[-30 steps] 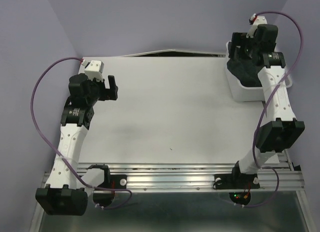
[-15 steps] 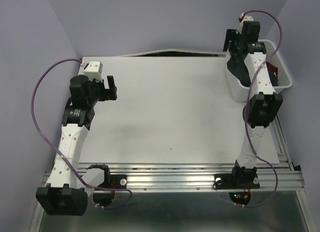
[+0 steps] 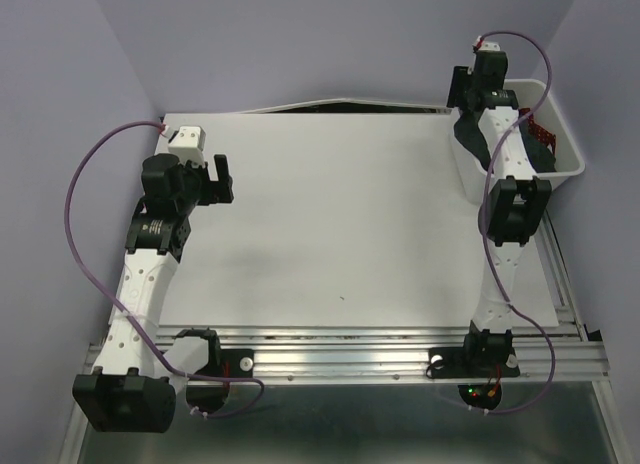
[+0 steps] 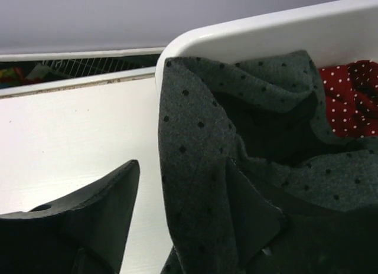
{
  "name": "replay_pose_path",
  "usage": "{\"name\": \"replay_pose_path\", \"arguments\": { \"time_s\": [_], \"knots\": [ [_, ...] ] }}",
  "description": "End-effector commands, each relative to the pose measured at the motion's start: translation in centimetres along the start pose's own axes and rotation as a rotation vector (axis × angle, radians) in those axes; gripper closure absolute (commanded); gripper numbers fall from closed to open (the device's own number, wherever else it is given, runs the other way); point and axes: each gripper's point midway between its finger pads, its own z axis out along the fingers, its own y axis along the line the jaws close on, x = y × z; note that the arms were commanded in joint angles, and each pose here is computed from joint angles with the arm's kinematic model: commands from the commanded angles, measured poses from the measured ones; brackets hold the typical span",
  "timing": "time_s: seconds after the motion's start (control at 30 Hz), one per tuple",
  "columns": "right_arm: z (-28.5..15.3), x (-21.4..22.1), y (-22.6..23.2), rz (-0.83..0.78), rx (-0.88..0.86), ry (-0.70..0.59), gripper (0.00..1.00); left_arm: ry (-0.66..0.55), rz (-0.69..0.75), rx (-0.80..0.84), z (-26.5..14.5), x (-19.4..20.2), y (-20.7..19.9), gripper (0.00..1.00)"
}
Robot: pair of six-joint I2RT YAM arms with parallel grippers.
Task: Fold and stack the skirts
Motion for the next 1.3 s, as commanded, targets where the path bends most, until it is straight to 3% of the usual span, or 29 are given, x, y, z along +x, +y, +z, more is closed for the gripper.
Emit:
{"name": "replay_pose_path", "arguments": {
  "time_s": [0.0,0.03,0.13,0.43,0.97,1.1,1.2,1.27],
  "knots": [
    [-0.8,-5.2,-1.2,0.025,0.031,-0.165,0.36,-0.042,-0.002,-0.003,0.1,-0.8,0.1,0.01],
    [-0.7,-5.3,-1.2,0.026,0.031,-0.171,0.44,-0.039,-0.002,0.003,0.2,-0.6,0.0,0.01],
    [-0.8,-5.7,-1.8,0.031,0.036,-0.183,0.52,-0.036,-0.003,0.010,0.4,-0.6,-0.1,0.02],
    [0.1,-4.7,-1.8,0.000,0.037,-0.170,0.35,-0.027,-0.003,0.005,0.7,-0.7,0.0,0.01],
    [2.3,-2.9,-1.3,-0.013,0.020,-0.144,0.38,-0.007,-0.006,0.012,1.4,-0.3,-0.1,0.01],
    [2.5,-2.9,-1.5,-0.012,0.034,-0.149,0.45,-0.002,-0.008,0.015,1.5,-0.3,-0.1,0.01],
    [2.3,-3.3,-1.6,-0.006,0.040,-0.158,0.59,0.003,-0.011,0.018,1.6,-0.1,-0.2,0.02],
    [2.0,-3.8,-1.7,-0.002,0.045,-0.169,0.63,0.004,-0.011,0.023,1.6,-0.1,-0.3,0.02]
  ]
}}
